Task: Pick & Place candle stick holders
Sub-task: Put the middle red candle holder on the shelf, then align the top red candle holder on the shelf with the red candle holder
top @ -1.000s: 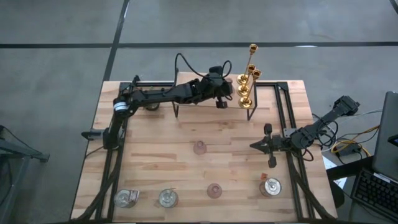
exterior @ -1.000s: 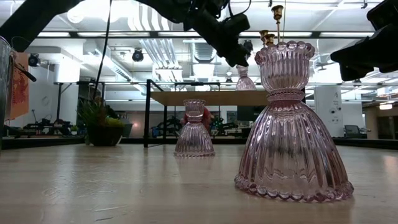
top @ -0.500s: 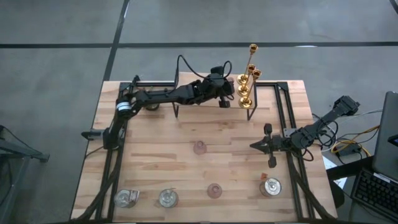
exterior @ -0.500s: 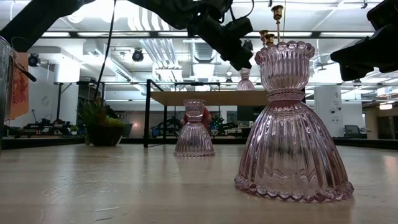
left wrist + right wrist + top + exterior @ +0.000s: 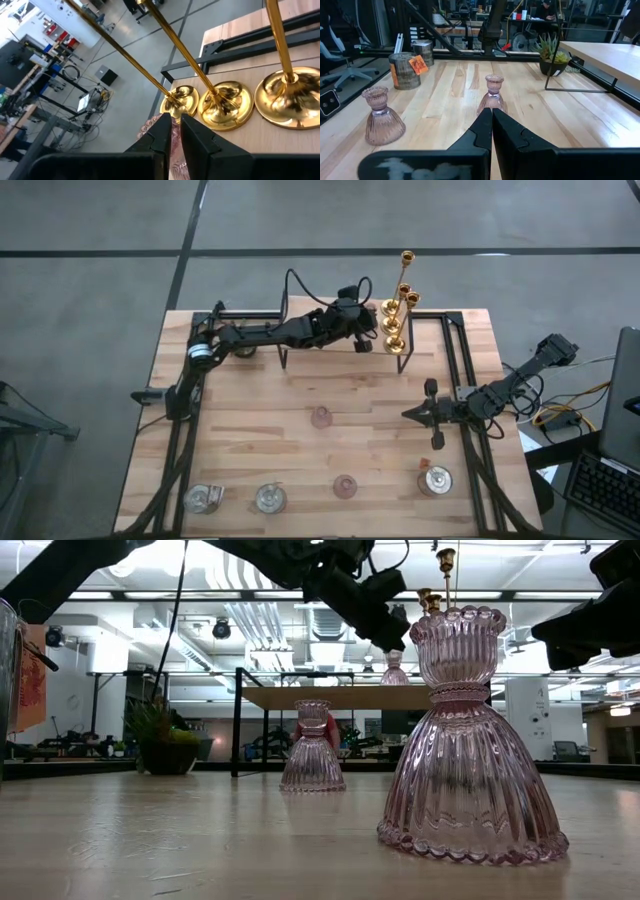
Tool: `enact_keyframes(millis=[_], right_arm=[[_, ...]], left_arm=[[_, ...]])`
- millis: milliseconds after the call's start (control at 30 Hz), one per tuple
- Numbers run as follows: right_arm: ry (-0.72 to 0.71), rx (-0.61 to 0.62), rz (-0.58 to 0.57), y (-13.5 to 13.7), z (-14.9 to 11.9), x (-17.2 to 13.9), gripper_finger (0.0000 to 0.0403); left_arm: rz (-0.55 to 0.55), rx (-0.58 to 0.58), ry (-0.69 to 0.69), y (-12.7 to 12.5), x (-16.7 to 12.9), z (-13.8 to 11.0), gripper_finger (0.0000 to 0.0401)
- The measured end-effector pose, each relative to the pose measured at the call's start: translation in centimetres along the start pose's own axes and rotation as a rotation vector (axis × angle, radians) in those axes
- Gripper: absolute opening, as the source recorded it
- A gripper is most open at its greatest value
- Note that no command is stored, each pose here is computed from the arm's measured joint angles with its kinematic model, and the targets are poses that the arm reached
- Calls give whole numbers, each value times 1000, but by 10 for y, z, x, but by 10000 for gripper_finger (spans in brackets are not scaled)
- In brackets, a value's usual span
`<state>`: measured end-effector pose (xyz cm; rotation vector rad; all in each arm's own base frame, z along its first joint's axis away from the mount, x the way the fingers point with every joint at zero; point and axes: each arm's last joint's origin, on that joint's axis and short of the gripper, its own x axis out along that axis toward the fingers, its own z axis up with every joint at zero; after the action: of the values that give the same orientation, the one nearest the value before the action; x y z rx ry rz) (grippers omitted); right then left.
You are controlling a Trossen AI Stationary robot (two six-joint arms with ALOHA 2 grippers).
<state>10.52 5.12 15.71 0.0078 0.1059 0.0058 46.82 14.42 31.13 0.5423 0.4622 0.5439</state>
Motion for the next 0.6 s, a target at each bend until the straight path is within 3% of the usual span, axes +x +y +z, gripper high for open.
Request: enact_keyframes(millis=[600], right_arm=[[20, -8, 0, 0, -2, 0, 8]], left_arm=[[1, -152, -24, 12, -20, 16, 39]])
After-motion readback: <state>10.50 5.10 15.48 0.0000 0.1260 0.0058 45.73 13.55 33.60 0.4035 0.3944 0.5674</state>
